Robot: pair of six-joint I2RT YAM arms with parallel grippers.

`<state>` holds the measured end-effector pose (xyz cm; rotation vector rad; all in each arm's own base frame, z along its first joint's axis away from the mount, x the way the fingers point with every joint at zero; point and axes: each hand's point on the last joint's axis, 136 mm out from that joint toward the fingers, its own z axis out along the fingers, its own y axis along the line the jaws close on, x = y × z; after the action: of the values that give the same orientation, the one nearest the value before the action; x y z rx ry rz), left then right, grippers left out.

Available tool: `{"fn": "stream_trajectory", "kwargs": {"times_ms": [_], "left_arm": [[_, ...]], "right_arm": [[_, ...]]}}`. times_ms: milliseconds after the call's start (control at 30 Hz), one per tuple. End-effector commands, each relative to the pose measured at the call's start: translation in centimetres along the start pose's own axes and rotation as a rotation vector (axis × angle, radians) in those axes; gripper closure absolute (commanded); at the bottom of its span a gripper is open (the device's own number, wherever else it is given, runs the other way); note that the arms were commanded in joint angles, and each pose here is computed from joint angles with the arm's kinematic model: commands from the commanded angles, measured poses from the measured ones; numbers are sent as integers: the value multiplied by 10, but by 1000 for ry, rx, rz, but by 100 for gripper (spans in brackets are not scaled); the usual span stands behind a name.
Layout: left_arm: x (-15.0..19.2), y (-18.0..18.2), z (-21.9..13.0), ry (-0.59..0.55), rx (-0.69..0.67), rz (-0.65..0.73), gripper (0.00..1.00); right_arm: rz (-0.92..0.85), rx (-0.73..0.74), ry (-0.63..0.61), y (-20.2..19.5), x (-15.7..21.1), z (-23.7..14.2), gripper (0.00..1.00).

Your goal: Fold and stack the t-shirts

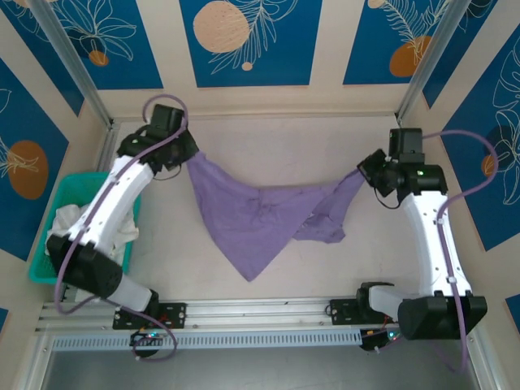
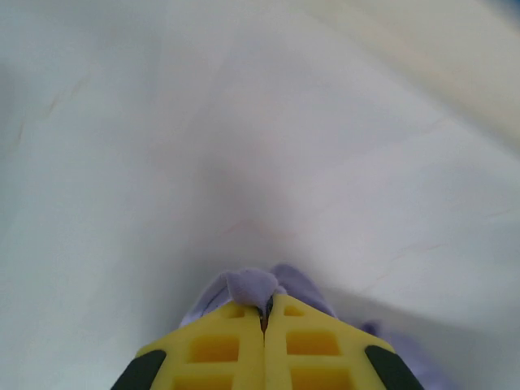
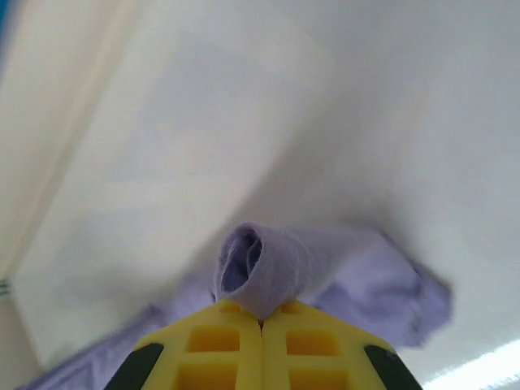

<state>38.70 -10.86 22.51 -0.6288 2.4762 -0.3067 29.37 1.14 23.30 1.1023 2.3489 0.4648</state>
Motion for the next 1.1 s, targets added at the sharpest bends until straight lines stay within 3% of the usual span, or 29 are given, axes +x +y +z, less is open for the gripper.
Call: {"fn": "stream_trajectory", "kwargs": {"times_ms": [0,67,100,167,300,367,467,600,733,867,1067], "left_arm": [[33,49,20,133,-128,-56,100],[44,69,33,169,-185,-65,100],[50,76,39,194,-209,-58,93],[61,80,49,255,-219,-29,68],[78,69,44,325,-181,35,29],[85,62,29,309,-178,115,20],[119,48,13,365,-141,263,20],[208,20,2,610,94,472,28],[281,14,-12,726,211,763,27],[333,18,-14,736,247,1002,23],[364,13,-3,672,213,1242,23]], "right_arm": [[69,92,66,-37,27,4,100],[99,113,106,-55,45,12,100],[112,126,121,-64,53,14,100],[140,169,141,-82,67,18,100],[151,200,164,-100,81,23,100],[145,198,161,-100,81,23,100],[135,188,147,-98,78,24,100],[112,169,131,-90,71,28,100],[99,183,142,-85,67,35,100],[89,189,161,-81,68,43,100],[73,186,178,-79,70,46,100]]}}
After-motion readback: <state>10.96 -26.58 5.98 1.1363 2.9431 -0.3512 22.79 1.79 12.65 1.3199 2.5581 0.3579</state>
